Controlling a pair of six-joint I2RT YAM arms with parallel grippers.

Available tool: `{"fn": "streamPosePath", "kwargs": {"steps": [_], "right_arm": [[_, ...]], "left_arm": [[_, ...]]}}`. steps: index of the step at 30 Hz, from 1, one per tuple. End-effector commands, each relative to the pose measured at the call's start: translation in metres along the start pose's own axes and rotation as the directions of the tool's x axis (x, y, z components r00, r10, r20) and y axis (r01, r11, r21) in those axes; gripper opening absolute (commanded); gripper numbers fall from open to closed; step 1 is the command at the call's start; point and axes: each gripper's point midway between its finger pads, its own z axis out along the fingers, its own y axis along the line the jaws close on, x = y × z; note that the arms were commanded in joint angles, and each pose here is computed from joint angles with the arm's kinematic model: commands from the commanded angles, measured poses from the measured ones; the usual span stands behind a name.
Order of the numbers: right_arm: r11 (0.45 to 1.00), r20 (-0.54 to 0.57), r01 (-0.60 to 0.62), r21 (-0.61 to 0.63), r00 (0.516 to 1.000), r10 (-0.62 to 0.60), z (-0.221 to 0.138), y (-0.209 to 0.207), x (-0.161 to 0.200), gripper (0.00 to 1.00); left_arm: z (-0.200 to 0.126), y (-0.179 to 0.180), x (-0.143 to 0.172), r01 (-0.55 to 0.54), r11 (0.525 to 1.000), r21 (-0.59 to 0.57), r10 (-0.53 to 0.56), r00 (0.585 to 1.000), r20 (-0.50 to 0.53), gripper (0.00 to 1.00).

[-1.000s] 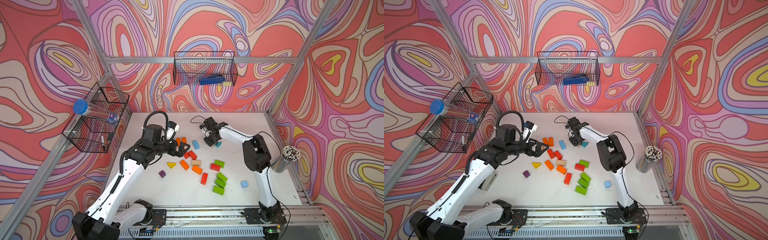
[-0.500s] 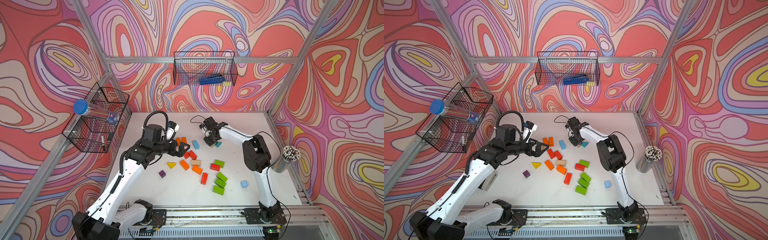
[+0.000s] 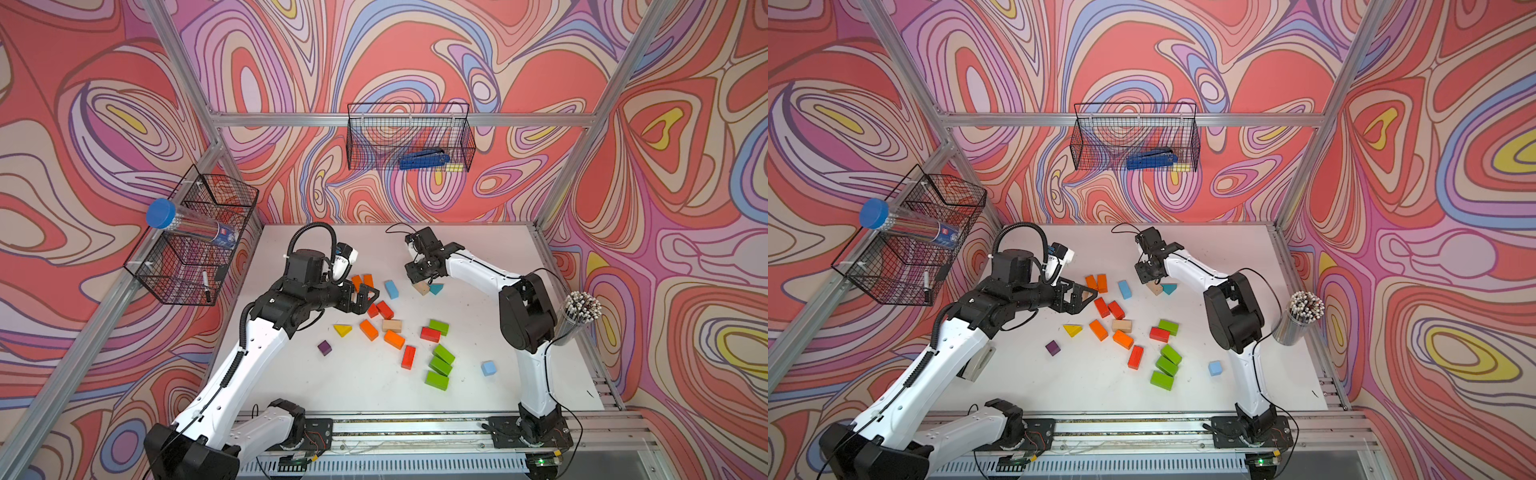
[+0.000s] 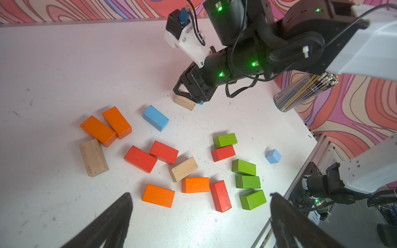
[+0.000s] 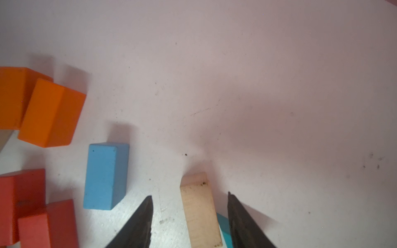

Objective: Assemble a heart with building blocks
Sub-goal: Assemble the building block at the center of the board, then pick up the building block from the center of the board.

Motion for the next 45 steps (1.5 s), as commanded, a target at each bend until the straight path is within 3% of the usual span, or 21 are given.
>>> {"fn": "streamPosePath", "kwargs": {"steps": [1,13,33,45], "right_arm": [[0.995,0.041,-0.1,-0.004,0.994,0.1,-0.013,0.012,-0.015,0.58],[0.972,0.018,-0.236,-0.004,0.972,0.236,-0.003,0.047,-0.022,0.57],[0.983,-0.076,-0.179,-0.027,0.981,0.177,0.043,0.082,0.004,0.58],[0.984,-0.091,-0.179,0.025,0.979,0.181,0.055,0.077,0.013,0.42]], "left_arm": [[-0.004,-0.001,-0.003,-0.03,1.0,-0.004,0.03,0.999,0.024,1.0],[-0.002,-0.003,-0.002,-0.026,1.0,0.008,0.026,1.0,0.017,1.0],[-0.001,-0.01,-0.001,-0.023,0.998,0.053,0.022,1.0,0.009,1.0],[-0.001,-0.009,0.0,-0.019,0.999,0.049,0.019,1.0,0.008,1.0]]}}
